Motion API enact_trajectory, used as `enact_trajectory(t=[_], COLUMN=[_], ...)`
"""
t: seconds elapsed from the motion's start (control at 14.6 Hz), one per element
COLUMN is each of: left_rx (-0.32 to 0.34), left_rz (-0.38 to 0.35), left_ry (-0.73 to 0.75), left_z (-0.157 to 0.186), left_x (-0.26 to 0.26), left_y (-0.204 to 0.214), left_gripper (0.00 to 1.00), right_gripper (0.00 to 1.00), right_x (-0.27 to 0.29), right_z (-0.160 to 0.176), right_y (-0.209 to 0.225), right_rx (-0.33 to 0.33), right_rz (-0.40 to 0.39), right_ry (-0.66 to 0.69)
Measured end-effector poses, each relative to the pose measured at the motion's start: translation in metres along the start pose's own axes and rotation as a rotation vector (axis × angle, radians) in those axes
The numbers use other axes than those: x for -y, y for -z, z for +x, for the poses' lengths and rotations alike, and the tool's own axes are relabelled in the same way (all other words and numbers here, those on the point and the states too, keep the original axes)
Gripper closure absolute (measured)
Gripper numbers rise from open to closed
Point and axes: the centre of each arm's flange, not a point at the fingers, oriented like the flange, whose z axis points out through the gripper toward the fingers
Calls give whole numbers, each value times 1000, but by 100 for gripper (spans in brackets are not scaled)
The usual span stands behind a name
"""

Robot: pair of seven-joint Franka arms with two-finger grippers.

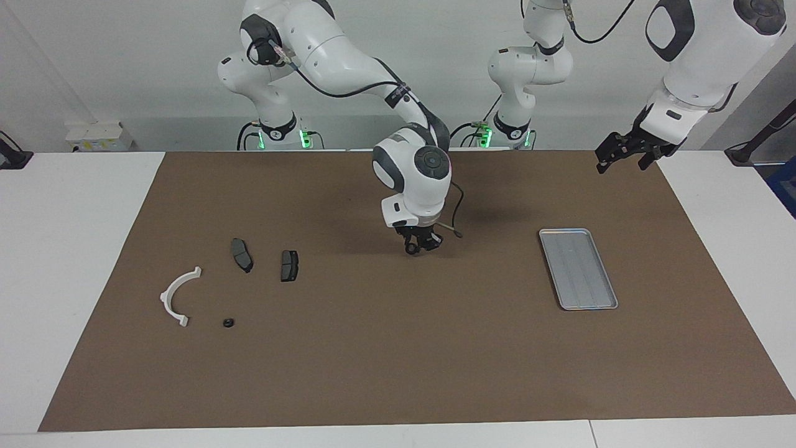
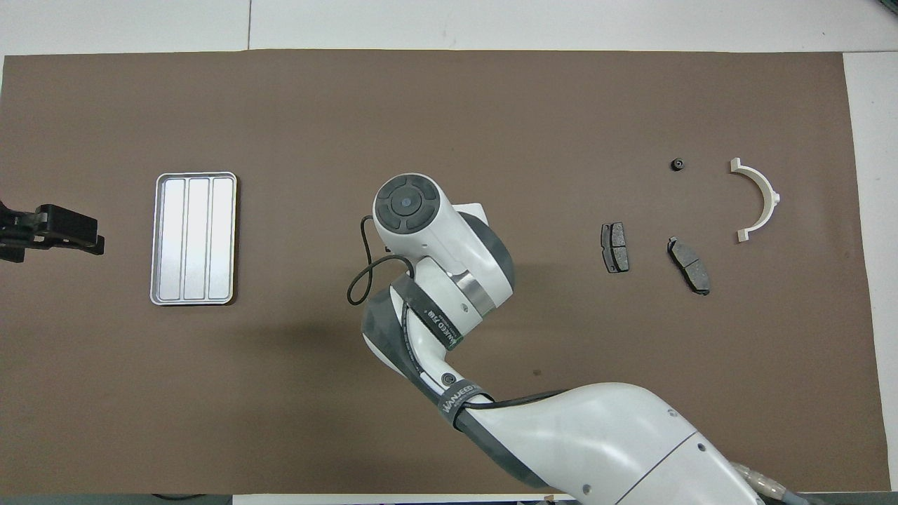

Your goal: Place bearing gear from tray to pile

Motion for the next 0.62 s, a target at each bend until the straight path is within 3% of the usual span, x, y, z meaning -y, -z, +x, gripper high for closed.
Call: enact_trajectory(t=[0.34,0.62], left_rx=[-6,-6], left_rz=[-2,-2], left_ry=[-3,-7], left_z=[-3,-3], left_x=[-1,-4], left_y=[3,3], left_gripper=[0,0], right_gripper=[66,66], right_x=[-95,-172], right_z=[142,237], right_y=[75,49], right_rx=[-8,-36], right_rz=[5,43], right_ry=[283,456])
